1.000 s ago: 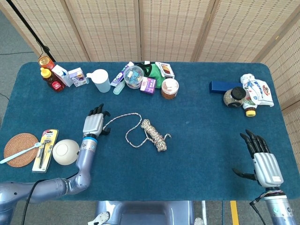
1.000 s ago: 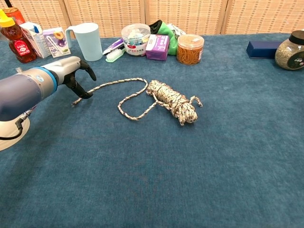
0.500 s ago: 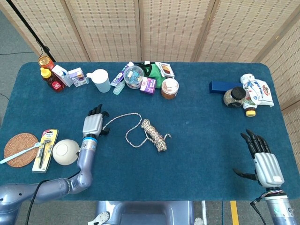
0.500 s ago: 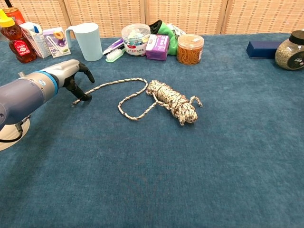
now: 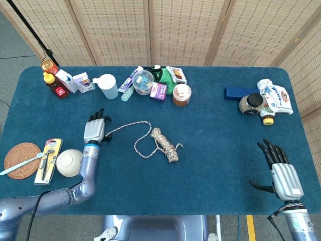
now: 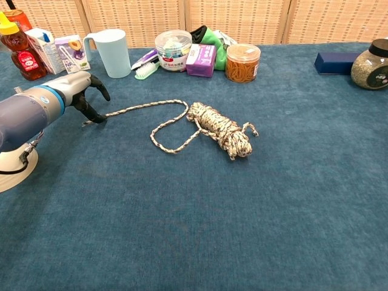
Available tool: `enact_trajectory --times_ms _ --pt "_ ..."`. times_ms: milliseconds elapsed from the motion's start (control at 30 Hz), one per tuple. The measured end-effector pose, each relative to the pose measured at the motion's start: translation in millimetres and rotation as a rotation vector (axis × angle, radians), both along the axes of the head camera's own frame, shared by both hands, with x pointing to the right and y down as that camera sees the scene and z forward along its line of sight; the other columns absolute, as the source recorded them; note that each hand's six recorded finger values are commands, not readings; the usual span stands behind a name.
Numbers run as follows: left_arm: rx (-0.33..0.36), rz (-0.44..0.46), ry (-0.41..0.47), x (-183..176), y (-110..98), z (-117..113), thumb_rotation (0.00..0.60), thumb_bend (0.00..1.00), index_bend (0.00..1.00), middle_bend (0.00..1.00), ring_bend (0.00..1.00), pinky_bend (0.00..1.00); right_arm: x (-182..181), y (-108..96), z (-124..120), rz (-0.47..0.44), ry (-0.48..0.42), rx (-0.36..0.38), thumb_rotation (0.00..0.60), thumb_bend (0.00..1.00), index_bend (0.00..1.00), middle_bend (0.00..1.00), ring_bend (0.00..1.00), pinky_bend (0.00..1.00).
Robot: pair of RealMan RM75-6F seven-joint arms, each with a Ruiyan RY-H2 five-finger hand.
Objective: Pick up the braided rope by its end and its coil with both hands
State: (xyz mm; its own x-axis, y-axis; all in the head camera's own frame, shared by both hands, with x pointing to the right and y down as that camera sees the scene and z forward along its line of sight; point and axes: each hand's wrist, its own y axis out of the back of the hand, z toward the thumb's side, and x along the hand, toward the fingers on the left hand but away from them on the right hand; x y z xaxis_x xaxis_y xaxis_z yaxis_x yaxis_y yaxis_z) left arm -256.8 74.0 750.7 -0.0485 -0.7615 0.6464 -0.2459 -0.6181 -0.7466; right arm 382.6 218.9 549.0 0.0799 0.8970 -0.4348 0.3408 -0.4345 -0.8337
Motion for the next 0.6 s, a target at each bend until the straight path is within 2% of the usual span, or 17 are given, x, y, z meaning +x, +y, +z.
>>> enact_trajectory --times_ms 333,500,600 --pt "-0.001 -0.009 -0.012 -17 -5 3 0.600 0.31 0.32 0.00 0.00 0.07 -1 0 0 -0.002 -0.001 -0.001 0.600 0.00 0.00 0.00 0.00 0.00" --pt "-0.002 0.003 0.010 -9 -3 0 0.600 0.31 0.41 0.00 0.00 0.07 -2 0 1 -0.005 -0.001 -0.002 0.600 0.00 0.00 0.00 0.00 0.00" --pt "-0.004 0.010 0.006 -5 -3 -2 0.600 0.31 0.41 0.00 0.00 0.07 -2 0 1 -0.004 0.000 -0.002 0.600 0.00 0.00 0.00 0.00 0.00"
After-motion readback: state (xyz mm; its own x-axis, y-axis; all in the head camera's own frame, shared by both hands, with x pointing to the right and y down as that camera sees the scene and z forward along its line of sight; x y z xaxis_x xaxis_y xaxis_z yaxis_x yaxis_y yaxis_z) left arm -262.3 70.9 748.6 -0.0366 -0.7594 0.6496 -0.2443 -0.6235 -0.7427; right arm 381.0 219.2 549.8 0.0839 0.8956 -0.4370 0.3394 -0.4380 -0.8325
